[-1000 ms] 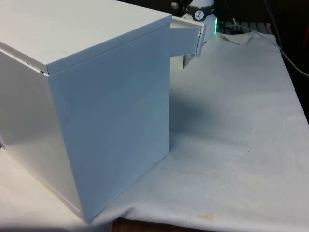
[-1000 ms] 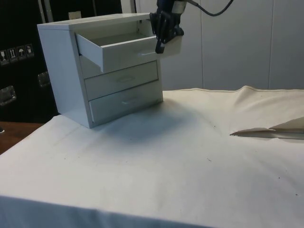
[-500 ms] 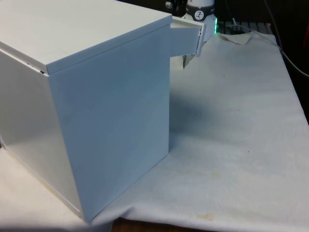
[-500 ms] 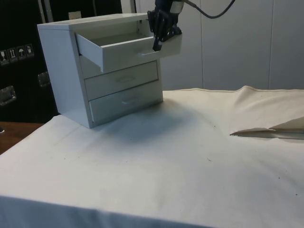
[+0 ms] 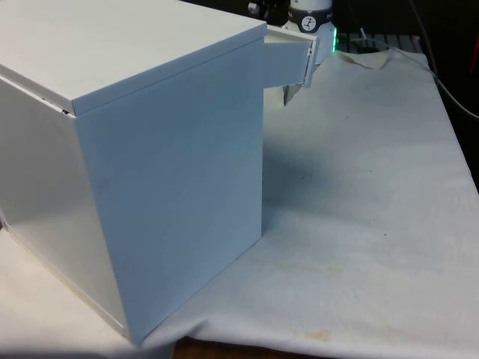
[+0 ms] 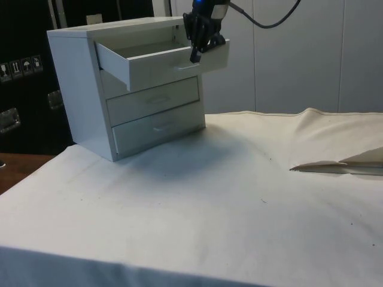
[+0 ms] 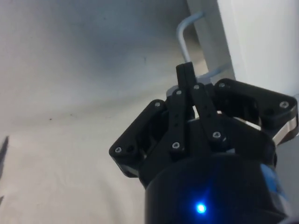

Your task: Open the drawer, then close it.

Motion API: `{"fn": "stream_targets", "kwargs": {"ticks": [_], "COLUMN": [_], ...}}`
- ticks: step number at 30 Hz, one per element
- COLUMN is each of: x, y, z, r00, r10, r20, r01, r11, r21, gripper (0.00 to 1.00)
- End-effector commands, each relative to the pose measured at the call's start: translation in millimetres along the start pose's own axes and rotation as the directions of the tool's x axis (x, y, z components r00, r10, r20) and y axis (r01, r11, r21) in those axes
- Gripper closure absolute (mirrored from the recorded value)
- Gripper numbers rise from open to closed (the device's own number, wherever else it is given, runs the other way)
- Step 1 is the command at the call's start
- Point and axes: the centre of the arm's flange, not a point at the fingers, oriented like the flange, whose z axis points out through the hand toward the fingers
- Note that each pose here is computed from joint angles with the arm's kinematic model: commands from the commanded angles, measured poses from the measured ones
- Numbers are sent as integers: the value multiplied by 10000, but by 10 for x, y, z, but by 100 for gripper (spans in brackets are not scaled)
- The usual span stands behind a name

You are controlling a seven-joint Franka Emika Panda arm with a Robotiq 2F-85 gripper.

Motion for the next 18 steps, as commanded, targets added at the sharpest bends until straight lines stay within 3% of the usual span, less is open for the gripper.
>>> {"fn": "stream_targets", "kwargs": {"ticks": [1, 7, 8, 9, 15, 16, 17, 18], "x": [-9, -8, 1, -7, -8, 3, -8, -9], "y": [55, 106, 56, 114, 181, 121, 188, 200], "z": [-3, 45, 57, 50, 90, 104, 96, 100], "r00": [10000, 9996, 9996, 9995, 9986, 9987, 9985, 9983], "r10": [-28, -97, -108, -120, -174, -174, -187, -187], "r20": [18, 247, 259, 277, 495, 473, 521, 552], "r01": [29, 110, 116, 136, 215, 201, 232, 237], "r11": [9996, 9985, 9995, 9983, 9962, 9981, 9959, 9955], "r21": [-289, -530, -298, -570, -838, -576, -873, -913], "gripper": [100, 100, 100, 100, 100, 100, 100, 100]}}
